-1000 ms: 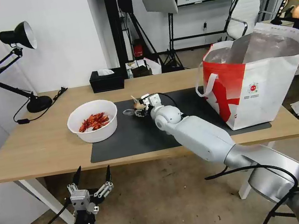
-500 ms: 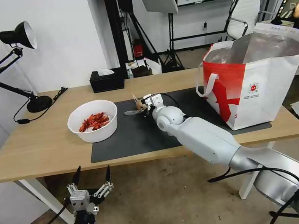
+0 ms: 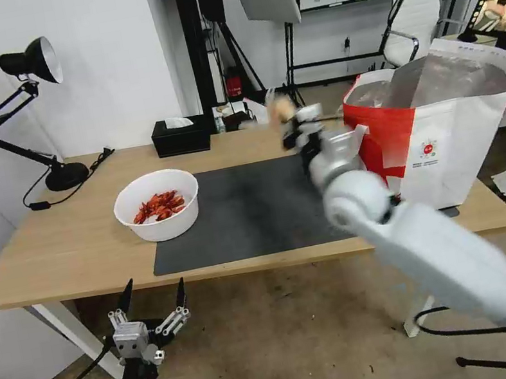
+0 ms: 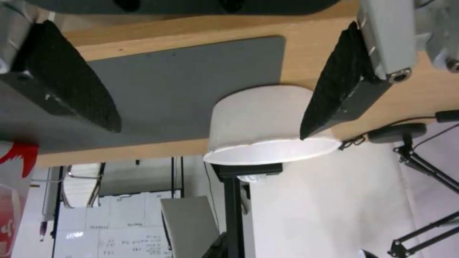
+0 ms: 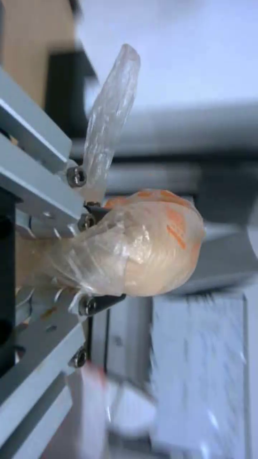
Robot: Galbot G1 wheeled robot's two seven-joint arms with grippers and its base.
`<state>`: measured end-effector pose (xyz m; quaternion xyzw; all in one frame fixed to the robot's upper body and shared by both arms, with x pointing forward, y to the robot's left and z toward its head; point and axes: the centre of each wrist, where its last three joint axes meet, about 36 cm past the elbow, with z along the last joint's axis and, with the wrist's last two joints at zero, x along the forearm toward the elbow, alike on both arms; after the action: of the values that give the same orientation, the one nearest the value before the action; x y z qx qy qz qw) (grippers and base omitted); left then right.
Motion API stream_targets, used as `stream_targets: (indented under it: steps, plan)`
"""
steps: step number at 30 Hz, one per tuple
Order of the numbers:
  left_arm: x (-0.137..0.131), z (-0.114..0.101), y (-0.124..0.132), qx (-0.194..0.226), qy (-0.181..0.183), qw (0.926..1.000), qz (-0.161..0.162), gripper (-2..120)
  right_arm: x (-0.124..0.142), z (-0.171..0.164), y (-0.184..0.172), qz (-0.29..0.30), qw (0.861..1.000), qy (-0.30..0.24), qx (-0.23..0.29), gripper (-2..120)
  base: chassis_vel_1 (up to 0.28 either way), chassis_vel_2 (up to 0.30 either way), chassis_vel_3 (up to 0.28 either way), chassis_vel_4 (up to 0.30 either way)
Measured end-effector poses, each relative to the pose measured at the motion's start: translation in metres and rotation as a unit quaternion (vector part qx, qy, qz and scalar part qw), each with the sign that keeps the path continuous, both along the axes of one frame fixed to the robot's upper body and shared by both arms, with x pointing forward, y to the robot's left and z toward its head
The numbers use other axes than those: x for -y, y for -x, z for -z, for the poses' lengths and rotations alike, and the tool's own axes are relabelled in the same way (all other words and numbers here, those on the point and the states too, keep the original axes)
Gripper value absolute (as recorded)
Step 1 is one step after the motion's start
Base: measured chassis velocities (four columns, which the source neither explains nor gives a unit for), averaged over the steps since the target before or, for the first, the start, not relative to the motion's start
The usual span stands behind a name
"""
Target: Pick up the trash from the table and place it into the takeout bag.
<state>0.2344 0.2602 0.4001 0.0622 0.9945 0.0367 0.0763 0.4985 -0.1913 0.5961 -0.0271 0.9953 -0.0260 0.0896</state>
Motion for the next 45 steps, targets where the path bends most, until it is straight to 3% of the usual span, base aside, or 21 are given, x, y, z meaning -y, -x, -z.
stream_targets:
  steps: [1,4,9,21,23,26,45]
  plan:
    - [0.0,0.0,0.0,0.0,0.0,1.0,0.0,100,0.0,0.0,0.0,0.0,1.0,0.0,0.0,7,0.0,0.0,0.0,0.0]
    - [0.005,0.0,0.001,0.0,-0.001,1.0,0.003,100,0.039,-0.018,0.005,0.096,0.995,0.031,0.026,7,0.0,0.0,0.0,0.0]
    - [0.008,0.001,0.002,-0.001,0.0,1.0,0.004,100,0.065,-0.026,0.003,0.167,0.984,0.048,0.023,7,0.0,0.0,0.0,0.0]
    - [0.012,-0.006,0.007,0.002,0.003,0.9999,0.015,100,0.083,-0.028,-0.005,0.179,0.982,0.035,-0.054,7,0.0,0.0,0.0,0.0]
    - [0.012,-0.007,0.009,0.002,0.004,0.9999,0.015,100,0.085,-0.037,-0.003,0.166,0.982,0.021,-0.09,16,0.0,0.0,0.0,0.0]
    - [0.013,-0.008,0.011,0.003,0.005,0.9999,0.015,100,0.087,-0.042,-0.004,0.165,0.981,0.021,-0.096,25,0.0,0.0,0.0,0.0]
    - [0.018,-0.013,0.015,0.009,0.006,0.9998,0.018,100,0.094,-0.048,0.005,0.165,0.981,0.037,-0.099,96,0.0,0.0,0.0,0.0]
